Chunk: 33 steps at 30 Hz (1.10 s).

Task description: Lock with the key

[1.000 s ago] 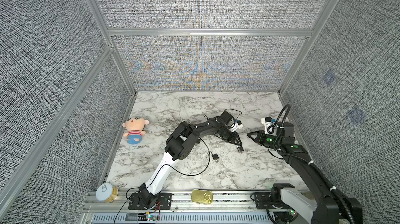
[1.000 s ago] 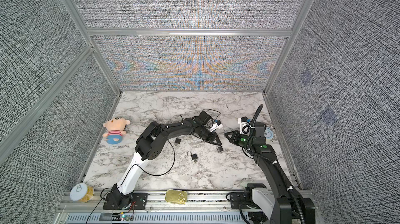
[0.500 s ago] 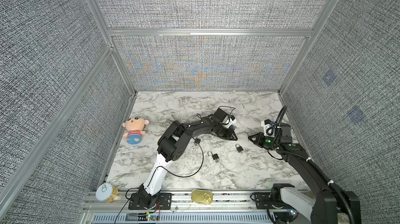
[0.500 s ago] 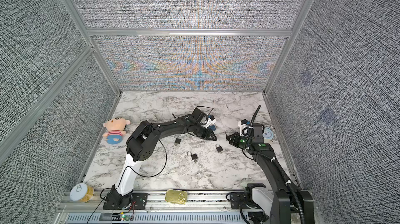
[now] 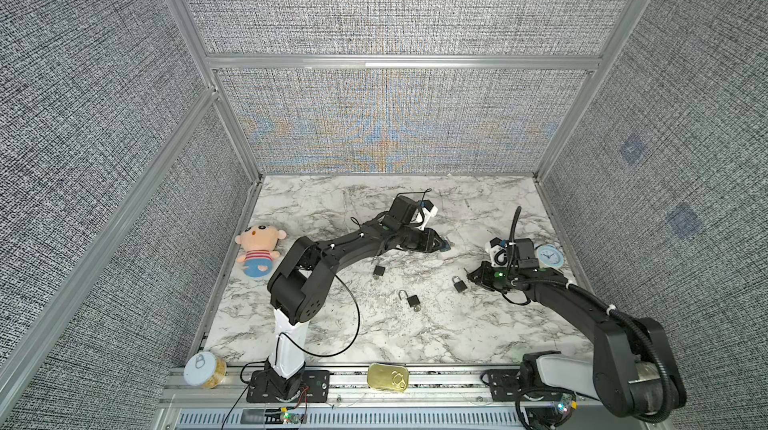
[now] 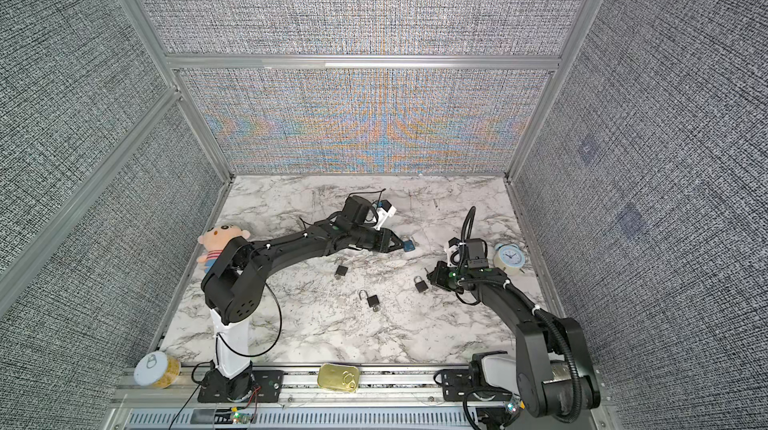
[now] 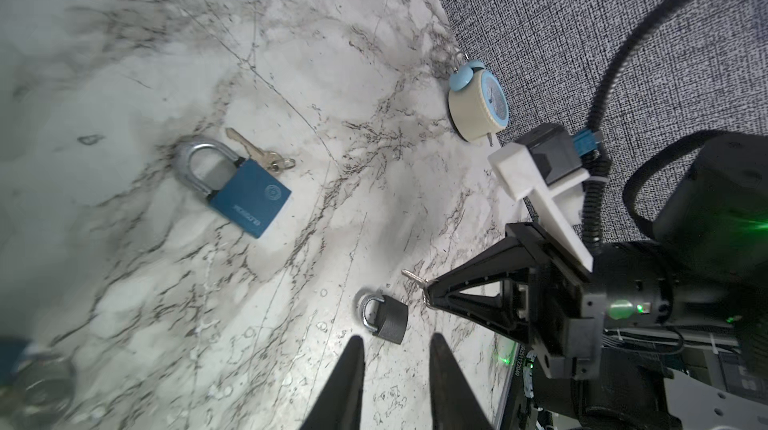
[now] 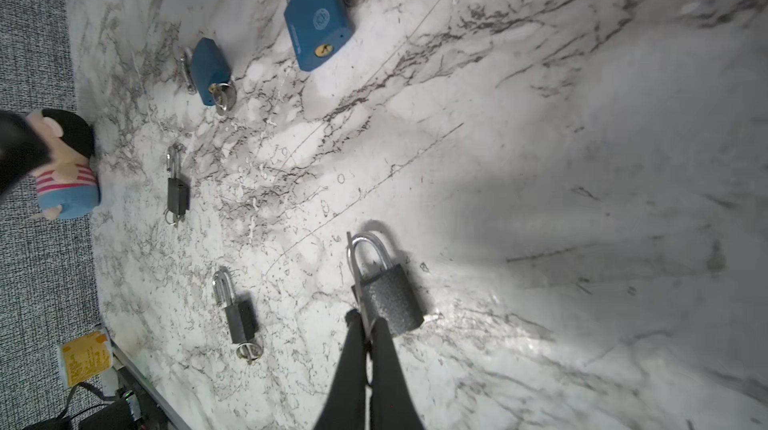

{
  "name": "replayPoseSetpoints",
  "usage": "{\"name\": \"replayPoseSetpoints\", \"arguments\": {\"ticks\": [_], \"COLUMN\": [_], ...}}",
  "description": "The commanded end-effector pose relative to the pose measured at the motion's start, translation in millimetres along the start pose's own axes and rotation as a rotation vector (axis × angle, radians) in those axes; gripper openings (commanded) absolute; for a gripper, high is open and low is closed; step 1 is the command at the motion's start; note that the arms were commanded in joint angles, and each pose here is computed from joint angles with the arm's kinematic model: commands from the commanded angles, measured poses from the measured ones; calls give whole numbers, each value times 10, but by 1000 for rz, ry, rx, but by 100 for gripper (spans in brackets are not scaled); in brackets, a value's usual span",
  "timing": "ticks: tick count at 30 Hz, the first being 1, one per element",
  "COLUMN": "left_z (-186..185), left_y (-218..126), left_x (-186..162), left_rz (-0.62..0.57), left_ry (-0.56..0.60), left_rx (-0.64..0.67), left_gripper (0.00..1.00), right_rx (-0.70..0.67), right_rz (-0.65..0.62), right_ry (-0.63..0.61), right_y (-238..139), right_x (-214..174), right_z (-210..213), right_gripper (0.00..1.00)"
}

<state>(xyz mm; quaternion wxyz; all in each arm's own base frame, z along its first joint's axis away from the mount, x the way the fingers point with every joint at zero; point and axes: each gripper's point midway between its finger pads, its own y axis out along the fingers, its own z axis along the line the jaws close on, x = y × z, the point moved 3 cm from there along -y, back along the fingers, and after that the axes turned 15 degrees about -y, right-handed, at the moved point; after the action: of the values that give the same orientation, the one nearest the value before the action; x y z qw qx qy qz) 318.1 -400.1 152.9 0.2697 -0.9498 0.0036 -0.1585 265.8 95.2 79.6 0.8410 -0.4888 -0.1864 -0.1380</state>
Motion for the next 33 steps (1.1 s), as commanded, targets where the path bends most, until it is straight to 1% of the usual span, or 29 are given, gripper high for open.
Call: {"name": "replayPoseSetpoints", "arguments": {"ticks": [1,10,23,33], "left_z": [-54,21,47,48], "left_y": [-53,-77,-92,-107], "left_x": [61,17,-9,-16], "left_rz": [-44,-49,-47,-48], "left_ry": [19,2,-1,0], "left_rx": [-23,-35,-38,-39], "left_gripper": [30,30,30,30], "right_rx": [-34,-69,-75,-92], "right_rz": [0,37,58,53], "right_ry": [-14,-6,-4,-17], "right_y": [49,157,218,163], "right_x": [7,-57,-77,-50], "right_z": [-46,-122,-128,-93], "right_gripper": [0,0,10,20]}}
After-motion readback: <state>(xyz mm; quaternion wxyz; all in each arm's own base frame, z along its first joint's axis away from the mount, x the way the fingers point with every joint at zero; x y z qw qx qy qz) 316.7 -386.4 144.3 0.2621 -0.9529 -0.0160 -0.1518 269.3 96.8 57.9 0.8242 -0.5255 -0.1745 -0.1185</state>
